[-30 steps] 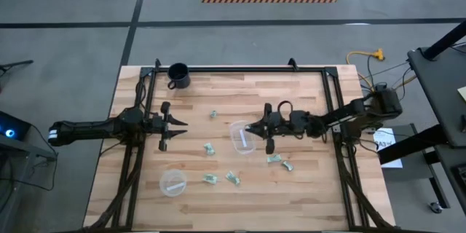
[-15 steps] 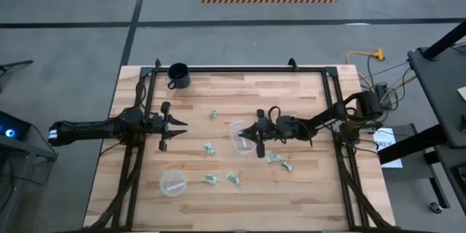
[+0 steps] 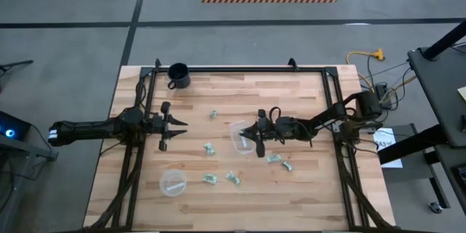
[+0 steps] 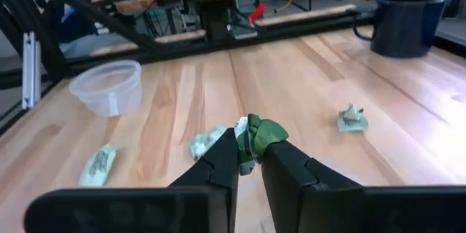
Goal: Pick and place items into bin
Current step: Put the stevia packet into the transparent bin
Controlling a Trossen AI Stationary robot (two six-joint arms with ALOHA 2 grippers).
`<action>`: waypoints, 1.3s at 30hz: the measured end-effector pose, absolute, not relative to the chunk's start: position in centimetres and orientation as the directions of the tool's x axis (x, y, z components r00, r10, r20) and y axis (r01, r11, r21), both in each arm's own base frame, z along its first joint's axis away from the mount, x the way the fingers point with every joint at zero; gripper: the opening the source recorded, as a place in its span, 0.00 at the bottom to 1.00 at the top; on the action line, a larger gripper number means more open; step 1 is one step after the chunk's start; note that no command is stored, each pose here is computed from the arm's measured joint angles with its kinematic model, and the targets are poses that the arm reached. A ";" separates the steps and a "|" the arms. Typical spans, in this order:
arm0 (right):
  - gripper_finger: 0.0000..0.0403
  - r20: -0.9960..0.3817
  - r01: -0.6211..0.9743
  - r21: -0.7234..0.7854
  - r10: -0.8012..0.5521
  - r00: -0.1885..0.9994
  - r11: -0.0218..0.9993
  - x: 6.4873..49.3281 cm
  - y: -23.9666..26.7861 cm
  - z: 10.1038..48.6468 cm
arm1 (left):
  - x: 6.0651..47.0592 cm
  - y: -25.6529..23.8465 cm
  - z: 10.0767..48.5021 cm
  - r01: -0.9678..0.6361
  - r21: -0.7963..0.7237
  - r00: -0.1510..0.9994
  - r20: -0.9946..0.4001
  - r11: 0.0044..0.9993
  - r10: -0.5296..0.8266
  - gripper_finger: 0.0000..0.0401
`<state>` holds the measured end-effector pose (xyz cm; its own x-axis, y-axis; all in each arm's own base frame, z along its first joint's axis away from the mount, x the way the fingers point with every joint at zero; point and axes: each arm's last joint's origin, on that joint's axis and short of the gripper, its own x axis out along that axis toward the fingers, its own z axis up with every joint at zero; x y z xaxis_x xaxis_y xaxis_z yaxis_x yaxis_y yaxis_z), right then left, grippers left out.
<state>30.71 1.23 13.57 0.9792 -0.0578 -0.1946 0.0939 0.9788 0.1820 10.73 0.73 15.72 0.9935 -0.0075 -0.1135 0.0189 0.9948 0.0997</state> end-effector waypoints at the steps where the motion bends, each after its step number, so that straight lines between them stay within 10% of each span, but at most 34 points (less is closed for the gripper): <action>1: 0.12 -0.202 0.095 0.180 -0.057 0.978 0.979 30.7 1.2 13.4 | 10.7 0.7 15.7 0.019 0.099 0.993 -0.115 0.995 -0.008 0.23; 26: 0.42 -0.232 0.069 0.167 -0.028 0.972 0.984 30.4 1.3 14.0 | 10.7 0.7 15.7 0.019 0.100 0.993 -0.114 0.995 -0.007 0.23; 39: 0.40 -0.653 0.189 0.183 -0.025 0.757 0.965 26.9 1.3 18.0 | 10.7 0.7 15.7 0.019 0.100 0.994 -0.113 0.995 -0.007 0.23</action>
